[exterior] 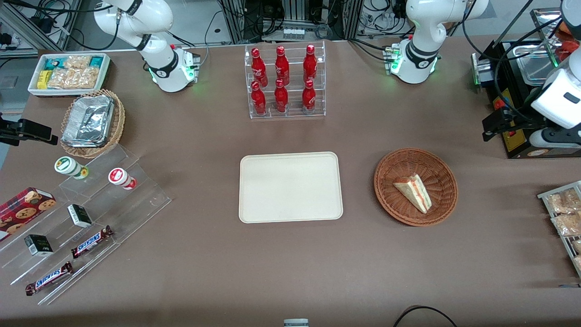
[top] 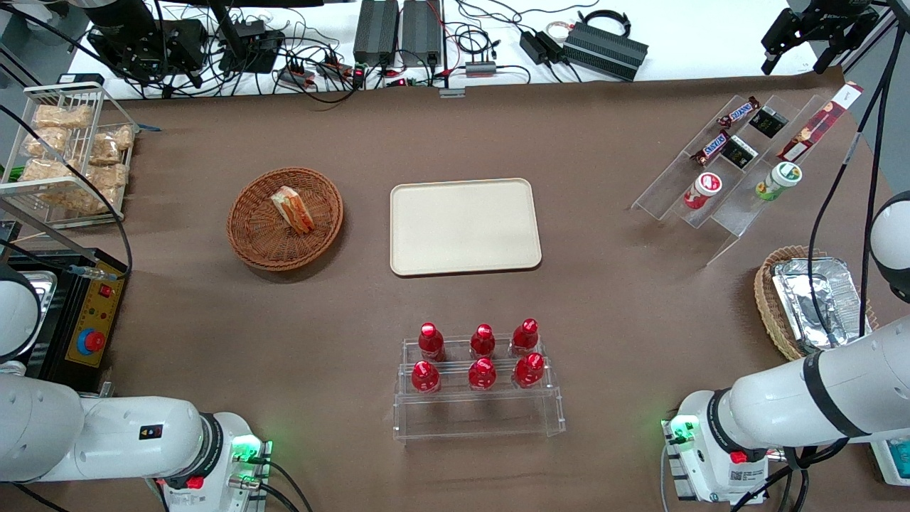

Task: Place sandwich from basket to tray
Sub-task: 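Move the left gripper over the sandwich in the wicker basket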

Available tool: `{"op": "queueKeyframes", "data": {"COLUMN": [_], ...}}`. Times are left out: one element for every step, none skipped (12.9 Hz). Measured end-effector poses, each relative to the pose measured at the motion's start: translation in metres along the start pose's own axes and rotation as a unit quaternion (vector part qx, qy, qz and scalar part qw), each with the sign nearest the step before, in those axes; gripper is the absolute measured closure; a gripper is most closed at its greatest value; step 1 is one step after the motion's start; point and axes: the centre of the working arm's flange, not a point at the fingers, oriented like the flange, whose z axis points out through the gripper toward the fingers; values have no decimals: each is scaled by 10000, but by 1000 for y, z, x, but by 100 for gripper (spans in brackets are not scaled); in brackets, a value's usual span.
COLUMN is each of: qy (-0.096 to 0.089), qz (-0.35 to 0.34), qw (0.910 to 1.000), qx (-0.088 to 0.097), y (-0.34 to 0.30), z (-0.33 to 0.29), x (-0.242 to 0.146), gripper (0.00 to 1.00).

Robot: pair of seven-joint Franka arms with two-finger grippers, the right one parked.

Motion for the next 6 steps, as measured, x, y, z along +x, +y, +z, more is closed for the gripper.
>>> {"op": "queueKeyframes", "data": {"qy": [-12, -22, -23, -27, -53, -110], "qz": [-27, -29, -24, -18, -42, -118], "qw": [10000, 10000, 10000, 10000, 10000, 9999], "qx": [1, 1, 1, 1, 0, 0], "y": [-3, -3, -3, -2, 0, 3], "z": [0, 0, 0, 1, 3, 10], "x": [0, -1, -1, -1, 0, 2], "gripper": [0, 0, 0, 0, 0, 0]}}
